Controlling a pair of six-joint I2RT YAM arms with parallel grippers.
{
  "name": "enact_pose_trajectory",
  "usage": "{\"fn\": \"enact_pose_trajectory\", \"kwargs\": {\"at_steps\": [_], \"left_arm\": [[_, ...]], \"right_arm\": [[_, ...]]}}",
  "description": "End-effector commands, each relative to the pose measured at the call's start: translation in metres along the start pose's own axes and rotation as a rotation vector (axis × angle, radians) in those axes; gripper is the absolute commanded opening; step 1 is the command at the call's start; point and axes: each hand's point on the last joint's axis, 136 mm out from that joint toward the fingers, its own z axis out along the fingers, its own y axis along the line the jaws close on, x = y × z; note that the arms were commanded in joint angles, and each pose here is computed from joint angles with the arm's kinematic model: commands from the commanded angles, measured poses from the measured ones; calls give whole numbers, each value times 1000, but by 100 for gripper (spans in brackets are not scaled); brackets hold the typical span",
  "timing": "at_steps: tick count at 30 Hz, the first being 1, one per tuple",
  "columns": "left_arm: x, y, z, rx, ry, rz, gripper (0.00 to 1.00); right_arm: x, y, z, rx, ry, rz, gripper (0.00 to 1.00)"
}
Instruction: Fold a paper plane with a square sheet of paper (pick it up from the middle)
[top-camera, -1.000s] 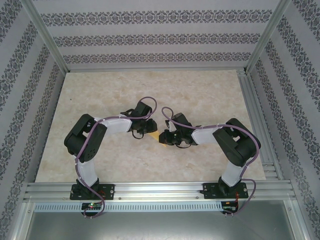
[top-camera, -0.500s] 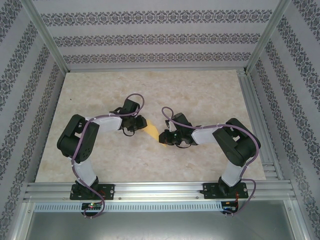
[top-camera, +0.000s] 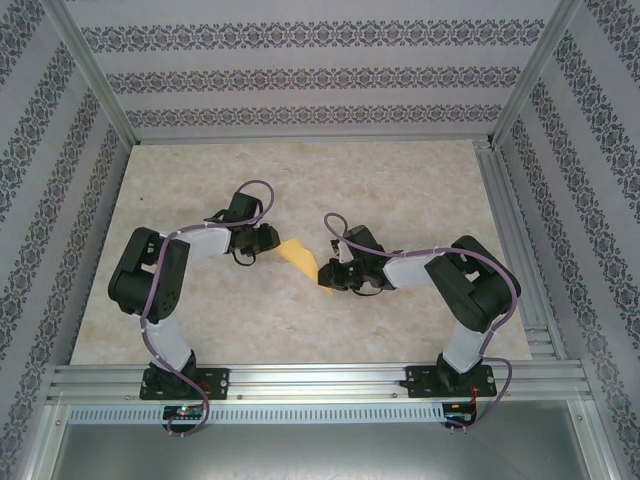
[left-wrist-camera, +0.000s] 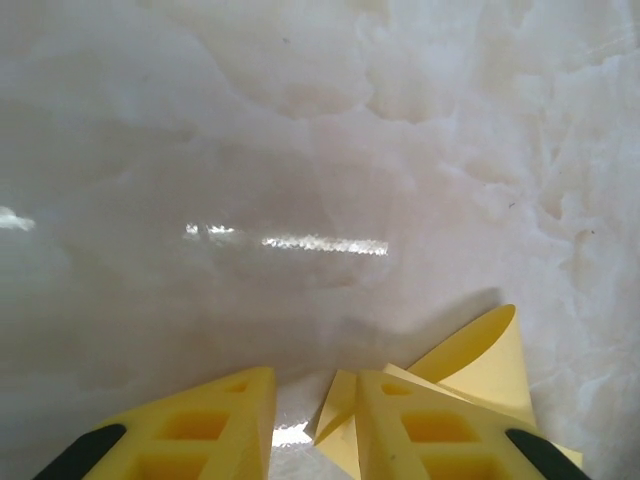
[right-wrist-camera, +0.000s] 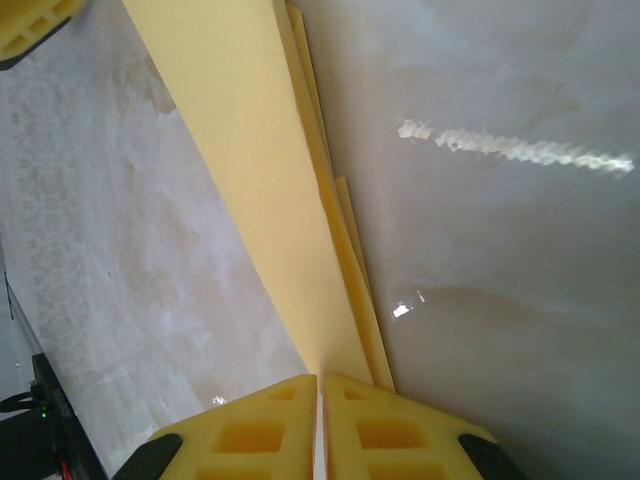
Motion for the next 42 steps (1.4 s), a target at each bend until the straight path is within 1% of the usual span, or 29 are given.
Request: {"fn": "enact_pose_trajectory", "kwargs": {"at_steps": [1,4,7,13,17,20,25,30,36,42], "left_arm": [[-20,-24,-33,78,-107,91,30],[-12,-42,-50,129,-130,121,31],[8,-60,-51,165,-105,144,31],[52,-94,-27,221,-19,163,28],[73,-100,-3,226,41,158,21],[85,-105,11,261,88,146,16],[93,-93,27,228,107,130,14],[89,-63,30,109,62,129,13],[73,-30,26,53,25,80,14],[44,-7,14,34,-24,35,15]], "right_arm": [[75,-92,11,303,191,144,12],[75,-92,11,303,190,144,12],[75,-92,12,304,193,146,12],[77,-94,13,310,198,149,11],[77,-94,13,310,200,149,11],[77,-95,13,311,199,152,10],[79,-97,14,314,201,155,9],[82,-100,13,326,207,157,9],[86,-105,13,335,216,162,9],[88,-107,12,338,216,167,8]]}}
